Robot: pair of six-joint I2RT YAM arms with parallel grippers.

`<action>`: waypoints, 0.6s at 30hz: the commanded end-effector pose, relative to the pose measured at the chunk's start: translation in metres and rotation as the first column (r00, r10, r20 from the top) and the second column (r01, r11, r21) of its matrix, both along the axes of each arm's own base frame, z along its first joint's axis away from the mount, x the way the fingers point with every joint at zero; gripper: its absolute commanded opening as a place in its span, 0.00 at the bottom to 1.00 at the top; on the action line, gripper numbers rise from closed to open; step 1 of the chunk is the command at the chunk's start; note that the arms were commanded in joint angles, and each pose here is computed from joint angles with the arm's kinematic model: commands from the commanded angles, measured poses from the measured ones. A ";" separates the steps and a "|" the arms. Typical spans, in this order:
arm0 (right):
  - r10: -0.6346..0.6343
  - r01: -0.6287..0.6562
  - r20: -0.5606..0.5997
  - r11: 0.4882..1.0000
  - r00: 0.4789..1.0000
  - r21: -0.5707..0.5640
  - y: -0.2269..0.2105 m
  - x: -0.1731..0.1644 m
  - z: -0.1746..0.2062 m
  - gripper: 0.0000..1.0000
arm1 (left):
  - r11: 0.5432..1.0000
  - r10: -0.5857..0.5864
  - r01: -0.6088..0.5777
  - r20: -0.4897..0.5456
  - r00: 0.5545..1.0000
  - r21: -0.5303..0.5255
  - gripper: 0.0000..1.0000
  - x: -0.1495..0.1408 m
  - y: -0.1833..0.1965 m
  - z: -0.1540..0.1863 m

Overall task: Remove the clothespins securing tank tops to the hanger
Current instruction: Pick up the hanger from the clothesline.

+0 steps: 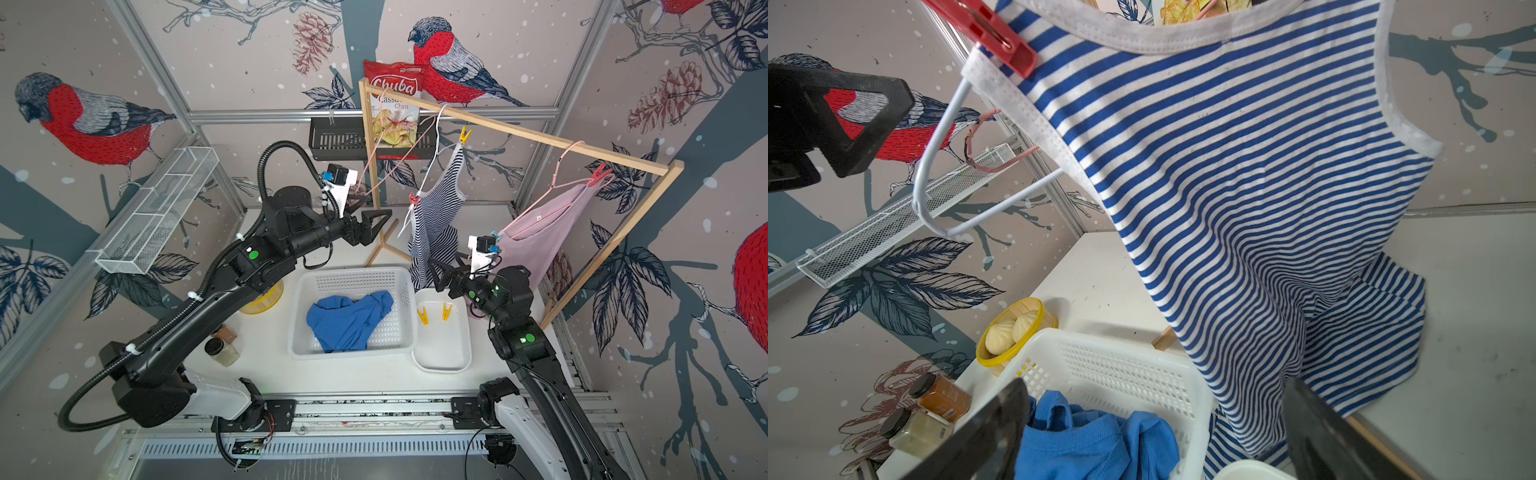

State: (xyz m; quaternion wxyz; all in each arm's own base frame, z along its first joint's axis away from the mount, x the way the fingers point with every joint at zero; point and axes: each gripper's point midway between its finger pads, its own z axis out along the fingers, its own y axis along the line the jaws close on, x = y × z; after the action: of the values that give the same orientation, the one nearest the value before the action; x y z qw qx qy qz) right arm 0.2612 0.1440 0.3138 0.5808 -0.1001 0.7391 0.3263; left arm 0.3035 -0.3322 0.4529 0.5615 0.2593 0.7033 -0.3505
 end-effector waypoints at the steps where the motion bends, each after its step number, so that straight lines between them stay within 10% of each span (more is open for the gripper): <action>1: 0.013 -0.013 0.032 1.000 0.999 0.021 0.002 0.000 0.007 0.95 | 0.998 -0.045 0.046 0.022 0.999 -0.039 0.82 -0.008 -0.014 0.009; 18: 0.022 -0.022 0.033 1.000 0.999 0.006 0.004 0.003 0.006 0.95 | 0.994 0.067 -0.069 0.021 0.998 0.082 0.68 0.010 -0.060 -0.027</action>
State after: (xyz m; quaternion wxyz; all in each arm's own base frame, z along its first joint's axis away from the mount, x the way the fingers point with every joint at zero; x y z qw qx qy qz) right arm 0.2633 0.1483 0.3135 0.5823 -0.1078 0.7332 0.3342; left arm 0.3098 -0.3873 0.4197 0.5573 0.2658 0.7275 -0.2992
